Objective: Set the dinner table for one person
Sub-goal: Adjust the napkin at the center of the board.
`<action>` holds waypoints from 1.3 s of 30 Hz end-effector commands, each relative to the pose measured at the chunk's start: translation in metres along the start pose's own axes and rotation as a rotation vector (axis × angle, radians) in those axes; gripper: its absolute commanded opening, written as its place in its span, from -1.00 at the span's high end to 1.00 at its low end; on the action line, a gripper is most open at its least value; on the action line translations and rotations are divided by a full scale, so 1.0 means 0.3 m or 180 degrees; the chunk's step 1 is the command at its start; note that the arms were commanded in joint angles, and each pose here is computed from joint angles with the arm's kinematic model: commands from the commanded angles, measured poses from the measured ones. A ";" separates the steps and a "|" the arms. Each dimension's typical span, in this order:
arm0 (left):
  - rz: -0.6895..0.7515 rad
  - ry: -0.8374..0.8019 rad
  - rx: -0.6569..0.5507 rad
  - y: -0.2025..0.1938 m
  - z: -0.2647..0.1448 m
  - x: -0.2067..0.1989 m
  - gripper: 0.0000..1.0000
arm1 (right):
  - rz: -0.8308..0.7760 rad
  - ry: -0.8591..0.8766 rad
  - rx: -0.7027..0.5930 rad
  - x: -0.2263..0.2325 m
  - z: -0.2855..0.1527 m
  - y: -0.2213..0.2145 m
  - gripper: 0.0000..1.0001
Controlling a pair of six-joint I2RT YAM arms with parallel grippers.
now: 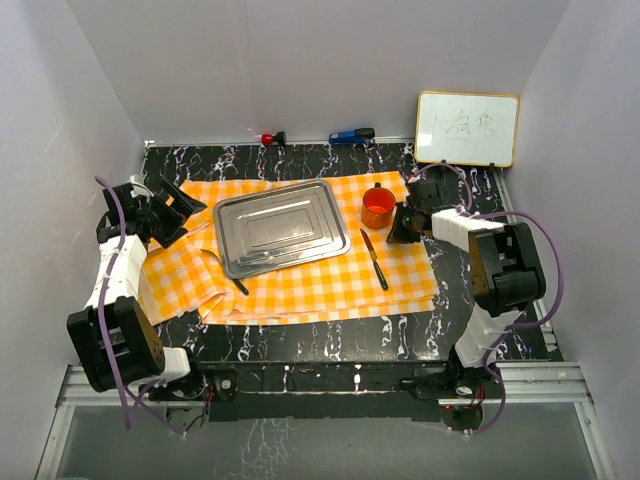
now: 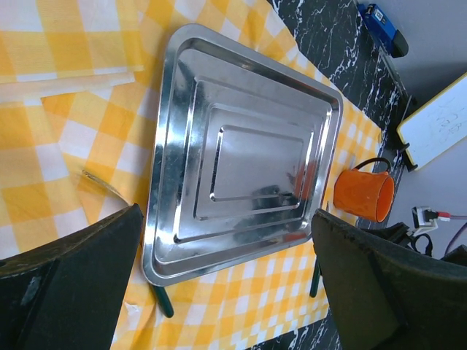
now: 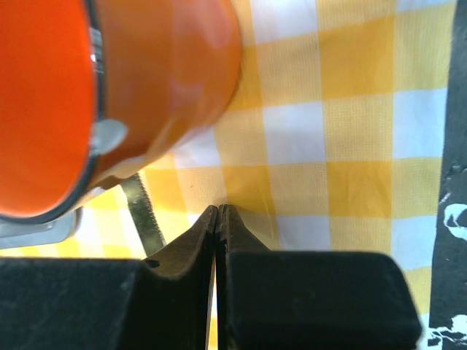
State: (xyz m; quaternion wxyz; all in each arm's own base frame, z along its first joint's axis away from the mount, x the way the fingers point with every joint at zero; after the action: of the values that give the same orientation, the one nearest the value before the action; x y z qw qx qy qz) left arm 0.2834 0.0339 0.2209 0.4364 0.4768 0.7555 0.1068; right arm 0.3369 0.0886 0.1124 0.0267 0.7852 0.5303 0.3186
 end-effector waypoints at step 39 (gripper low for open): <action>0.0102 0.0173 0.0678 -0.137 0.265 -0.067 -0.97 | 0.0598 -0.1093 -0.0212 -0.328 0.029 0.044 1.00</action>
State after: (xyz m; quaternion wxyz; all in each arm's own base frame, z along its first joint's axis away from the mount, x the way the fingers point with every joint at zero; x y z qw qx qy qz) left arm 0.3198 -0.0112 0.1592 0.3791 0.5109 0.7699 0.0498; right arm 0.3684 0.0212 0.0952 0.1094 0.8363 0.4227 0.3317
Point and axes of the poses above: each gripper's point midway between its finger pads, its own z axis out along the fingers, its own x axis along the line the jaws close on, y = z × x, the point moved 10 cm from there along -z, back along the fingers, and after that the axes turned 14 degrees about z, right-handed, at the moved point
